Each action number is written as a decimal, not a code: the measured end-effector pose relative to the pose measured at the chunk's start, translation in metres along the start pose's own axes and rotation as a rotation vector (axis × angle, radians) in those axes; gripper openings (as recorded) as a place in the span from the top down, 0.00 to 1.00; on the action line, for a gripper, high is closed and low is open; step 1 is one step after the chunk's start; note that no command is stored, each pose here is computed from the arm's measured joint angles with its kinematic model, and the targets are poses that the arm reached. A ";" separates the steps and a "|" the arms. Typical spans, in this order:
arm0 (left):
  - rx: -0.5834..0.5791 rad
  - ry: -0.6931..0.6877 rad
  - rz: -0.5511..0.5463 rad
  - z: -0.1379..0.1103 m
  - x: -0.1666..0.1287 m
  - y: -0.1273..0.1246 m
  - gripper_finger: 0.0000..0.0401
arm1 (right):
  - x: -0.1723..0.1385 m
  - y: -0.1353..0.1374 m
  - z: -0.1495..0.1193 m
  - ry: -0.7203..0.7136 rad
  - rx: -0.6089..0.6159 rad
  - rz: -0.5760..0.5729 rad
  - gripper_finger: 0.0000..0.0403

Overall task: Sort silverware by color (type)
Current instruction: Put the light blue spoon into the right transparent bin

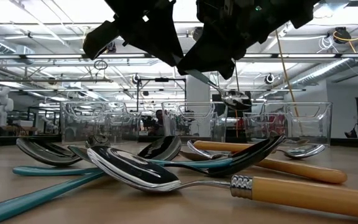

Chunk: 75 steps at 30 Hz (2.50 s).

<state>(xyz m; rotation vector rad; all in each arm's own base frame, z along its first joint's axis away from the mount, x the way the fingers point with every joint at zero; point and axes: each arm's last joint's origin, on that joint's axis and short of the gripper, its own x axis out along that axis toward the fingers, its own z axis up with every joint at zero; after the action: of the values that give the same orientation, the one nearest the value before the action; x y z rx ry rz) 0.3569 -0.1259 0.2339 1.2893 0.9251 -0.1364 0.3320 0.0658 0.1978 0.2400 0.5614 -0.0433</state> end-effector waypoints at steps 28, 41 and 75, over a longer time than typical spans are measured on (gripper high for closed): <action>-0.367 -0.101 0.142 0.008 0.000 0.019 0.62 | -0.039 0.005 0.006 0.052 -0.067 -0.076 0.93; -0.601 -0.039 0.234 0.010 -0.005 0.017 0.41 | -0.053 0.002 0.009 0.069 -0.066 -0.093 0.93; -1.076 -0.308 0.085 -0.016 0.030 0.049 0.51 | -0.218 -0.056 0.054 -0.316 -0.108 -0.346 0.92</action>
<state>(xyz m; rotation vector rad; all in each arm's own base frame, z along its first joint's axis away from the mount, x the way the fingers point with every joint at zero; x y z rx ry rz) 0.3957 -0.0842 0.2522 0.2862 0.5229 0.2107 0.1702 -0.0071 0.3463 0.0263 0.2842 -0.3791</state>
